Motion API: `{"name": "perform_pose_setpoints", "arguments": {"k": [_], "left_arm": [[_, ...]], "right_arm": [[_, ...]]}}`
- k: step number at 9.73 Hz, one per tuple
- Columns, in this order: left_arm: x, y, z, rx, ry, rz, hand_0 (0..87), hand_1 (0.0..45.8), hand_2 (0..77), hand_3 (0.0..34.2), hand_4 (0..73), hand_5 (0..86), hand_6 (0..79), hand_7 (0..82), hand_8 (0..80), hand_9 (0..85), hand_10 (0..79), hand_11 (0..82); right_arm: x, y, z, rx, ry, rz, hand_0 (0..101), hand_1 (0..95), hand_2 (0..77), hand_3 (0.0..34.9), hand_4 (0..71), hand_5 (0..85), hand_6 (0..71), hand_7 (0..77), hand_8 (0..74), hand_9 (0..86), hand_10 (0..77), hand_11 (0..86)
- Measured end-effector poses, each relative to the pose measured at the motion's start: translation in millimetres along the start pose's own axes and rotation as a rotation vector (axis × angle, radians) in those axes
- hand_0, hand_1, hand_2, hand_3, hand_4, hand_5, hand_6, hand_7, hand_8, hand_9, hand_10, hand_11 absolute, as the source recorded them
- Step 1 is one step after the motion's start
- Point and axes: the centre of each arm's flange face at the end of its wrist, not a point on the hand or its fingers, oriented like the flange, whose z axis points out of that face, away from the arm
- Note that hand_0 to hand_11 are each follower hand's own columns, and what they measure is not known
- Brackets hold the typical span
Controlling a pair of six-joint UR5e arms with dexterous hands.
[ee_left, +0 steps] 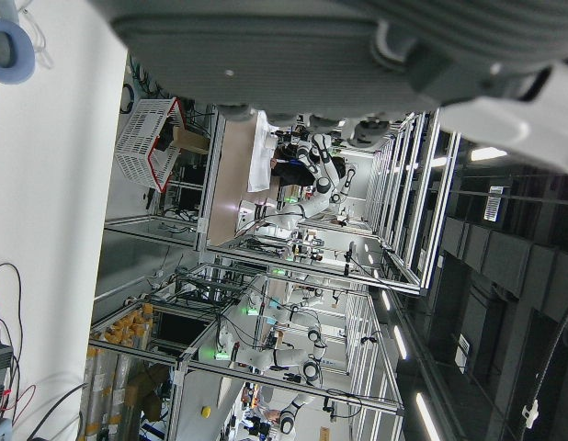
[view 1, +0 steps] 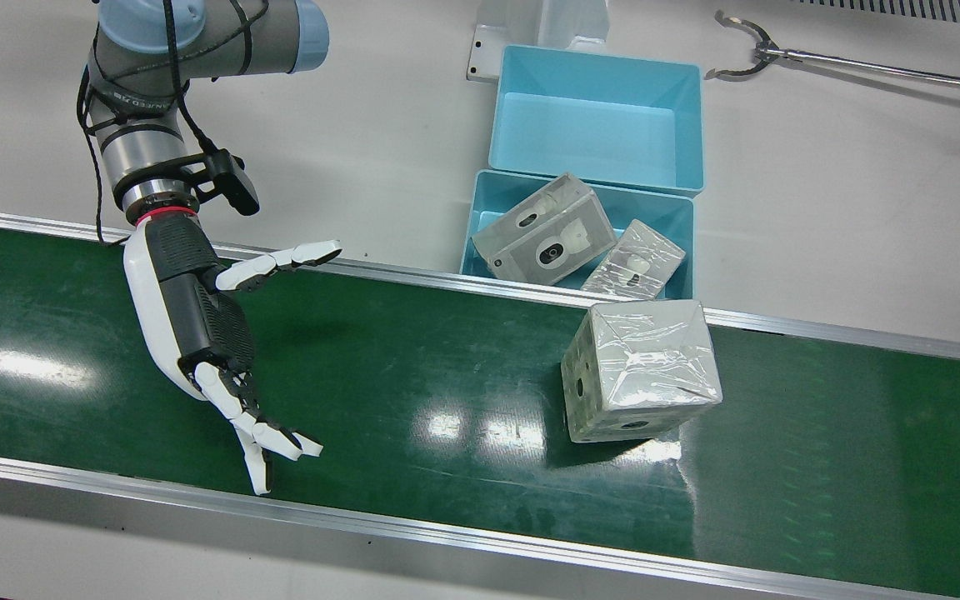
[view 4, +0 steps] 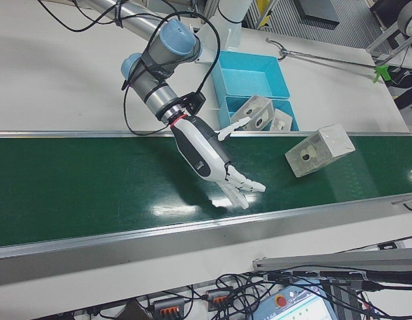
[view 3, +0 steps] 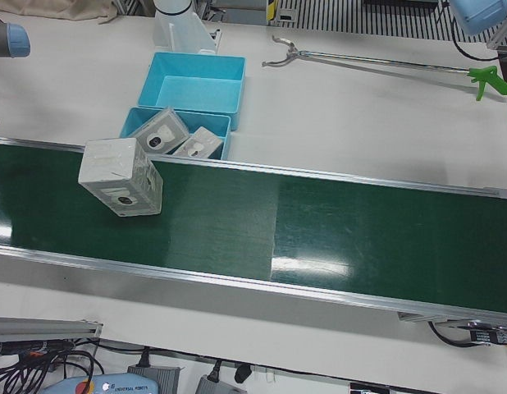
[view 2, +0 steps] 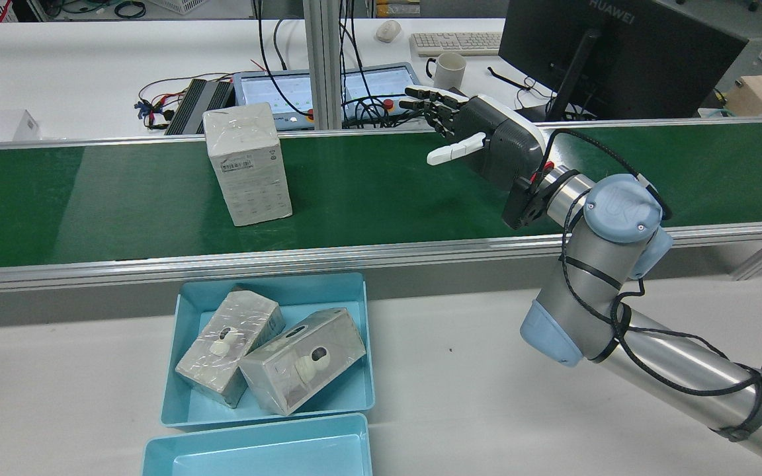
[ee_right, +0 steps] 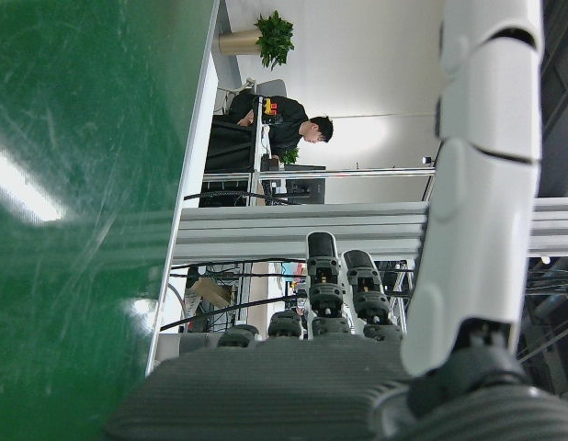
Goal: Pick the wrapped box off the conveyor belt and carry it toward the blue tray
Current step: 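Hold the right hand low beside the belt as the wrapped box approaches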
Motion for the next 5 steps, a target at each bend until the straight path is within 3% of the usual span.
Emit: {"name": "perform_pose_setpoints", "arguments": {"k": [5], "left_arm": [[0.0, 0.0, 0.0, 0.0, 0.0, 0.0, 0.0, 0.0, 1.1, 0.0, 0.0, 1.1, 0.5, 0.5, 0.5, 0.5, 0.5, 0.5]], "right_arm": [[4.7, 0.7, 0.2, -0.001, 0.006, -0.004, 47, 10.9, 7.6, 0.2, 10.9, 12.5, 7.1, 18.0, 1.6, 2.2, 0.5, 1.6]]}}
